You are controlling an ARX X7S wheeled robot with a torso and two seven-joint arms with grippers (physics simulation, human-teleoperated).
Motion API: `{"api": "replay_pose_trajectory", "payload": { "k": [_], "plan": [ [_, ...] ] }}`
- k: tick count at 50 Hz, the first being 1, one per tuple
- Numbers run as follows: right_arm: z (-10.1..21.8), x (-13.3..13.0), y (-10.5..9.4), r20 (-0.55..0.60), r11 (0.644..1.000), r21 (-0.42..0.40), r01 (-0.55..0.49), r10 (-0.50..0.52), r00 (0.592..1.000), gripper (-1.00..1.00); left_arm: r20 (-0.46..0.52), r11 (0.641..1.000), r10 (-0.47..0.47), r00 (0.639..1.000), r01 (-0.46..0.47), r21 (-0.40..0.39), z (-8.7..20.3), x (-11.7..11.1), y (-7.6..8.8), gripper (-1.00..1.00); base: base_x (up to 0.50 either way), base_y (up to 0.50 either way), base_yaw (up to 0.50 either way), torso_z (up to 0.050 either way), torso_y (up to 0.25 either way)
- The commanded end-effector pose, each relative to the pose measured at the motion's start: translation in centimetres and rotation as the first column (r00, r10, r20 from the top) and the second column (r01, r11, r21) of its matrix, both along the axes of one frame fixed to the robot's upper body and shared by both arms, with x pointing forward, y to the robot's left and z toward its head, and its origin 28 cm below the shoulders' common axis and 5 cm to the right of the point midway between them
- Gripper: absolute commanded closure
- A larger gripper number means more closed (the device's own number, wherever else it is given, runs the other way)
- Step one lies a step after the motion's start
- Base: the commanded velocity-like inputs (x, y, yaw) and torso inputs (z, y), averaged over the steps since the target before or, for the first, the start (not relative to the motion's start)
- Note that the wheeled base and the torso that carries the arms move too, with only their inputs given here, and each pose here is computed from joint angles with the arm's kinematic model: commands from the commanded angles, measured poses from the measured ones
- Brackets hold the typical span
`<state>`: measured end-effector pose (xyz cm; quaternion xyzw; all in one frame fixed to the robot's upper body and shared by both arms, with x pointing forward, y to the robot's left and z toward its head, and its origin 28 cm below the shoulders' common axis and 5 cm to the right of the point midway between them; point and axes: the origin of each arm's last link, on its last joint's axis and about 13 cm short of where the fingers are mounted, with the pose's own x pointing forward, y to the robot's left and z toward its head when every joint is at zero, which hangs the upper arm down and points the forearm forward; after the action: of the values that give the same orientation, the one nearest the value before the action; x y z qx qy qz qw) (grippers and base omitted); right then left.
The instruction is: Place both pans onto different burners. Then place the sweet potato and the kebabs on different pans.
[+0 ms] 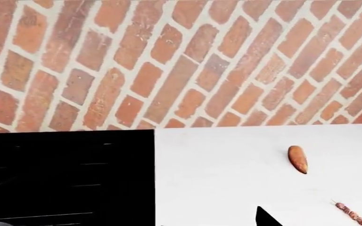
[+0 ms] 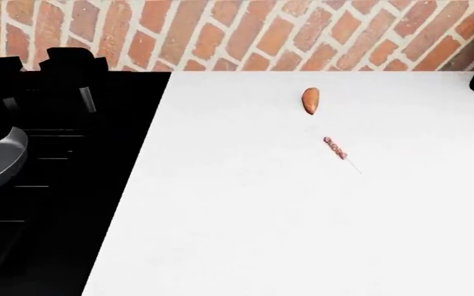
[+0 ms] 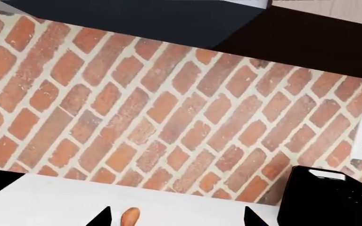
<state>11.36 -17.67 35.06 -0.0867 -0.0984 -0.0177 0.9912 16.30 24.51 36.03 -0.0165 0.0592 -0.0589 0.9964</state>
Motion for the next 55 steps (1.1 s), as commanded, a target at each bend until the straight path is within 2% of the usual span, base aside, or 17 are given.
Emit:
{"api": "replay_pose_trajectory", "payload": {
  "k": [1,6,18,25,33,51,55],
  "plan": [
    [-0.1,0.1,0.0,-0.005,1.0,-0.006,0.005,-0.005,1.0,-1.0,0.001,1.0,0.001,1.0,-0.001,-0.003,0.0,0.0,0.0,-1.0,0.0,-0.5,0.0,0.0,0.0],
    [-0.2,0.1,0.1,-0.007,1.0,-0.007,0.001,-0.001,1.0,-1.0,0.0,1.0,0.003,1.0,-0.003,-0.003,-0.1,0.0,0.0,-1.0,0.0,-0.5,0.0,0.0,0.0],
    [-0.3,0.1,0.0,-0.007,1.0,0.003,0.018,-0.018,1.0,-1.0,0.0,1.0,0.002,1.0,-0.002,-0.008,-0.1,0.0,0.1,-1.0,0.0,0.0,0.0,0.0,0.0],
    [-0.4,0.2,0.0,-0.011,1.0,0.013,0.022,-0.021,1.0,-1.0,0.002,1.0,0.005,1.0,-0.005,-0.011,0.0,-0.1,0.2,-1.0,0.0,-0.47,0.0,0.0,0.0],
    [-0.4,0.5,0.2,-0.03,0.999,-0.024,0.039,-0.04,0.999,-1.0,0.001,1.0,0.007,1.0,-0.007,-0.012,0.0,-0.1,0.2,-1.0,0.02,0.0,0.0,0.0,0.0],
    [-0.1,0.8,0.6,-0.046,0.999,-0.035,0.027,-0.029,0.999,-1.0,0.016,1.0,0.025,1.0,-0.025,-0.015,0.5,-0.3,0.4,-1.0,0.48,0.0,0.0,0.0,0.001],
    [0.4,1.3,1.2,-0.078,0.999,-0.029,0.015,-0.017,0.997,-1.0,0.018,1.0,0.025,1.0,-0.025,-0.013,0.6,-0.3,0.3,-1.0,0.07,0.0,0.0,0.0,0.003]
  ]
}}
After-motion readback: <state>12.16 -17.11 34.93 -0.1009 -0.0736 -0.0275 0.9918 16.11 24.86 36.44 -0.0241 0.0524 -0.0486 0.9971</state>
